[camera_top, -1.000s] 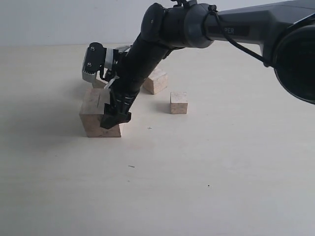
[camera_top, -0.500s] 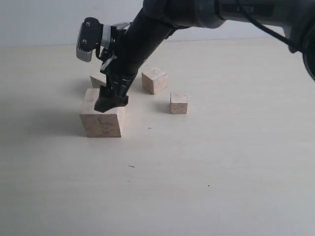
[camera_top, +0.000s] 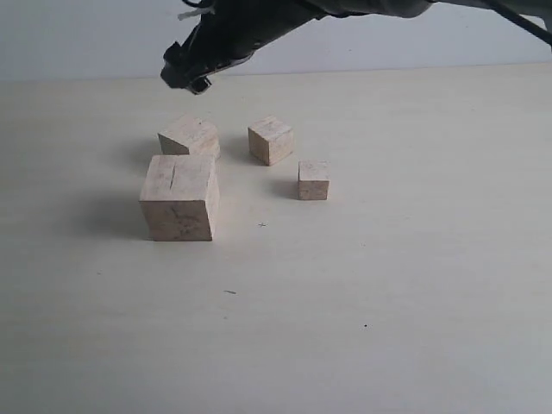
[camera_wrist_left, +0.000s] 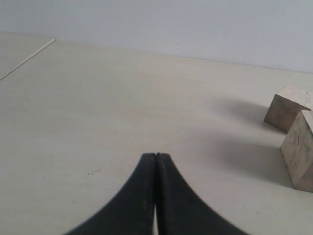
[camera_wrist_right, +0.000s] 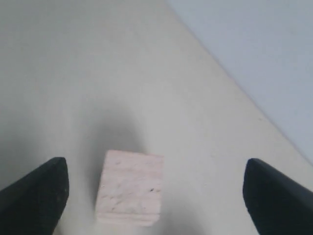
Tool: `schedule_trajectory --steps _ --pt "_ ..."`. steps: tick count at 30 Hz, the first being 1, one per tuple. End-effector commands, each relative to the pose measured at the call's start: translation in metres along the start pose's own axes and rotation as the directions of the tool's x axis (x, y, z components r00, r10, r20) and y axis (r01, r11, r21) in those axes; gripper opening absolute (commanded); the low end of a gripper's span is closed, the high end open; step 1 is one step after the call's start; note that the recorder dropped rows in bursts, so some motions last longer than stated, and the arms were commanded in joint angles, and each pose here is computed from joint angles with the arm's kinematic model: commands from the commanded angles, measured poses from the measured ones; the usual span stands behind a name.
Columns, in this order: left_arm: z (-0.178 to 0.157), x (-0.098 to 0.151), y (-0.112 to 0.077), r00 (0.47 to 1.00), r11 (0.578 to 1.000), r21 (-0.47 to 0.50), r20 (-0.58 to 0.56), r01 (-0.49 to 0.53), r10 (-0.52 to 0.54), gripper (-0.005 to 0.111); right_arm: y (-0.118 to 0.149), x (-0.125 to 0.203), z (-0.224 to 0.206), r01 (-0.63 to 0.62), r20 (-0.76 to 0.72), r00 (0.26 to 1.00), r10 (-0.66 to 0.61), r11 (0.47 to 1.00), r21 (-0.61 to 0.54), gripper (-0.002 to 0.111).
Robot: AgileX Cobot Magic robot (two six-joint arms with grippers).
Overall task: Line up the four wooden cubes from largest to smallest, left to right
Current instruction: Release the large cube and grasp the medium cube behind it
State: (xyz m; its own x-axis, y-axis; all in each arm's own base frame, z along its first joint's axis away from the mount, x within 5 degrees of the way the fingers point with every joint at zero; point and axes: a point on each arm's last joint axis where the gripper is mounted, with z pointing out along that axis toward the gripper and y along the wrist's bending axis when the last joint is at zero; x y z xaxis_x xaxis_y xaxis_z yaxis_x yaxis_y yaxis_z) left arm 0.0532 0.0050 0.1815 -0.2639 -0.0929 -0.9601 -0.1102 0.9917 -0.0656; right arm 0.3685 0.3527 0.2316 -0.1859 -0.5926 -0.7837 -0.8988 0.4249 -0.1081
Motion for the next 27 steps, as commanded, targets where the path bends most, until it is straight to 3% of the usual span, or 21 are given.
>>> schedule_trajectory --steps 1,5,10,15,27 --pt "0.000 0.000 0.000 1.000 1.000 0.001 0.009 0.015 -0.015 0.000 -0.011 0.009 0.020 -0.142 0.044 0.989 0.140 0.989 0.045 0.086" --pt "0.000 0.000 0.000 1.000 1.000 0.001 0.009 0.015 -0.015 0.000 -0.011 0.002 0.044 -0.188 0.052 0.980 0.190 0.981 -0.047 0.086" --pt "0.000 0.000 0.000 1.000 1.000 0.001 0.009 0.015 -0.015 0.000 -0.008 0.007 0.064 -0.165 -0.004 0.986 0.166 0.978 -0.129 0.086" --pt "0.000 0.000 0.000 1.000 1.000 0.001 0.009 0.015 -0.015 0.000 -0.008 0.026 0.081 -0.145 -0.059 0.989 0.139 0.982 -0.119 0.086" --pt "0.000 0.000 0.000 1.000 1.000 0.001 0.009 0.015 -0.015 0.000 -0.006 0.038 0.090 -0.148 -0.095 0.986 0.136 0.980 -0.130 0.086"
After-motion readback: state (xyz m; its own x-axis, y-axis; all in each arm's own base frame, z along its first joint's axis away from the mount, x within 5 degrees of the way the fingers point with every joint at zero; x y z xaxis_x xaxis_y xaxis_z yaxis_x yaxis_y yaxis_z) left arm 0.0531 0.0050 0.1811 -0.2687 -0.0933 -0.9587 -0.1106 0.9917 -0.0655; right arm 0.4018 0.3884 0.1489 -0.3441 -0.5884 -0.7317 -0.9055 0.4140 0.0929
